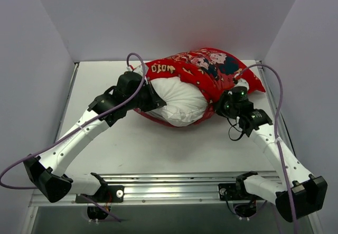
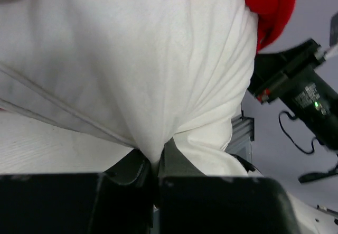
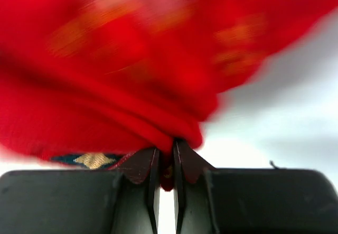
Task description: Remove the pillowcase from the pillow
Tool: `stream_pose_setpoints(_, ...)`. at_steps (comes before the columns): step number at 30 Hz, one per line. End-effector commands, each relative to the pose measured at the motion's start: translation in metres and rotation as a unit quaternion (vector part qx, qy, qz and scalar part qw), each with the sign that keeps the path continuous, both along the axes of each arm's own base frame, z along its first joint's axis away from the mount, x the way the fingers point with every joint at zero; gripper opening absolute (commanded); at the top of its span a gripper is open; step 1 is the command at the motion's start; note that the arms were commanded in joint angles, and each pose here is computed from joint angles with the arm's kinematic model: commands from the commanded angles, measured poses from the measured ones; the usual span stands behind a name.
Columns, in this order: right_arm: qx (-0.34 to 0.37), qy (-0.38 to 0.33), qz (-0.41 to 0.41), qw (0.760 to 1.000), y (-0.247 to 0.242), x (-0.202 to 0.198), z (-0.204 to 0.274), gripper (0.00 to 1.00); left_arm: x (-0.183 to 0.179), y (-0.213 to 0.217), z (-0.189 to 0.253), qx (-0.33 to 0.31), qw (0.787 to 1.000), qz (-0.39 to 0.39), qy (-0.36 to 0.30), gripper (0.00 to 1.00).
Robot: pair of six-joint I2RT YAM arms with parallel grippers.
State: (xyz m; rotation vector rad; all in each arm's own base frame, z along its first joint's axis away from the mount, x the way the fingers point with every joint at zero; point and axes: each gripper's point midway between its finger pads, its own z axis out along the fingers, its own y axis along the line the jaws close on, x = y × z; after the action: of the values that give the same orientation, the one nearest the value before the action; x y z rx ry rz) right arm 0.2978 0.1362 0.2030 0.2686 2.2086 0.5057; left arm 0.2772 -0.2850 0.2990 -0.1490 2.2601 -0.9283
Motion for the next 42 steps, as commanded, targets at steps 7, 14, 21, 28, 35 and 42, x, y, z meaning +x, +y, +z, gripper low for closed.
stream_pose_setpoints(7, -0.077, 0.046, -0.191, 0.978, -0.116, 0.036, -0.014, 0.02, -0.05, 0.032, 0.072, -0.087, 0.99, -0.102, -0.045, 0.02)
stream_pose_setpoints(14, -0.037, -0.124, 0.051, 0.99, 0.019, 0.038, 0.102, 0.46, -0.049, 0.032, 0.028, -0.028, 0.99, -0.137, -0.029, 0.02)
stream_pose_setpoints(21, -0.064, -0.192, 0.223, 0.954, 0.119, 0.025, 0.163, 0.67, -0.05, 0.028, 0.011, -0.006, 0.986, -0.154, -0.062, 0.02)
stream_pose_setpoints(28, -0.078, -0.185, 0.306, 0.93, 0.189, 0.053, 0.156, 0.71, -0.06, 0.03, -0.016, 0.012, 0.987, -0.155, -0.048, 0.02)
stream_pose_setpoints(35, -0.13, -0.128, 0.345, 0.921, 0.232, 0.087, 0.081, 0.72, -0.066, 0.037, -0.029, 0.008, 0.99, -0.13, -0.044, 0.02)
stream_pose_setpoints(42, -0.244, -0.081, 0.281, 0.925, 0.21, 0.126, 0.014, 0.39, -0.073, 0.041, -0.048, 0.014, 0.992, -0.123, -0.021, 0.02)
